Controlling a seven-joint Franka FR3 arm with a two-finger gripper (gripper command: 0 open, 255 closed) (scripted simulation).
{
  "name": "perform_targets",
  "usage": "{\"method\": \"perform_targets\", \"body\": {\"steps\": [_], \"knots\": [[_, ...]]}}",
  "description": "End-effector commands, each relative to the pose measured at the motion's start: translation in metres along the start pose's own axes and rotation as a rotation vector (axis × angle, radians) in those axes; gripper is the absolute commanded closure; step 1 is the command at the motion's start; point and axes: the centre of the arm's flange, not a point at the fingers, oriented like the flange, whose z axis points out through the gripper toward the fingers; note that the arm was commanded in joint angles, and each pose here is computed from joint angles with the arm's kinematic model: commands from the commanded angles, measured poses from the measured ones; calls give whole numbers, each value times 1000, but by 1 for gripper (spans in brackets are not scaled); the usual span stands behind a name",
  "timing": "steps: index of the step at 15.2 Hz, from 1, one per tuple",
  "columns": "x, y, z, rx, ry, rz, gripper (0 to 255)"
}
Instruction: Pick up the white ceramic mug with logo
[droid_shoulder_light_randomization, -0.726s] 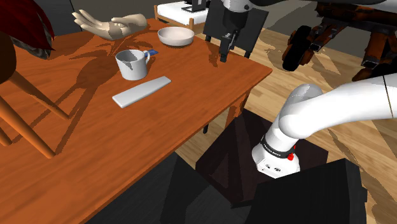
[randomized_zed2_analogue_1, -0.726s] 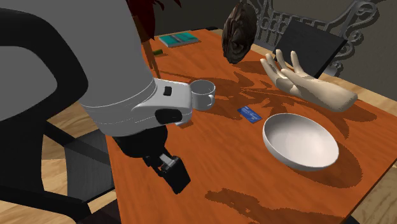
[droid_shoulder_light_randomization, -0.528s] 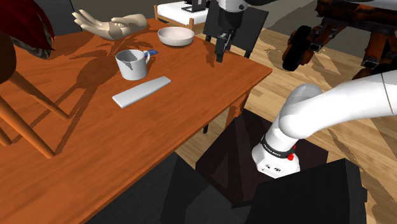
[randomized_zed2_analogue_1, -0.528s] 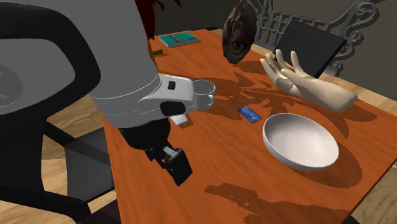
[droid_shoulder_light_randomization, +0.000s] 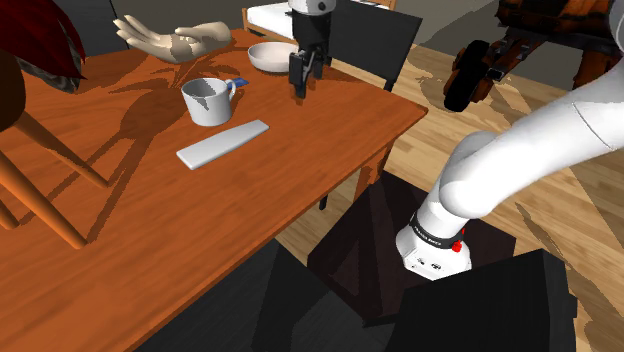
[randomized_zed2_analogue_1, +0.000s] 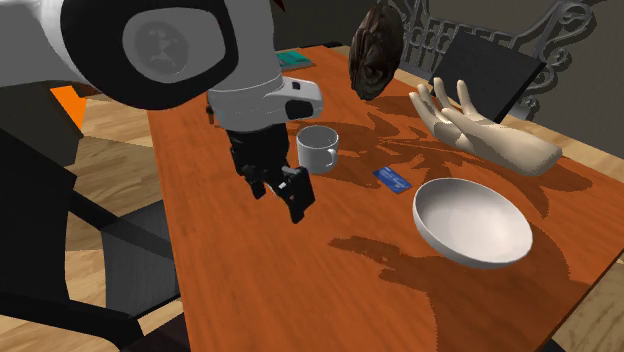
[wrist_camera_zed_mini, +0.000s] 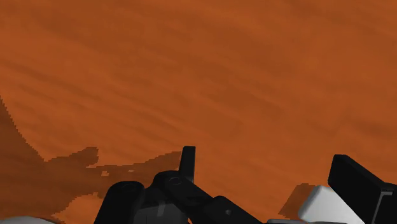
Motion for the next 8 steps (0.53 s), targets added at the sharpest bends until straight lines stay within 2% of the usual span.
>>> {"method": "perform_targets", "body": {"steps": [1, 8], "knots": [[24, -11, -2, 7, -5, -3, 0], [103, -58, -6, 29, -19, -18, 0]]}}
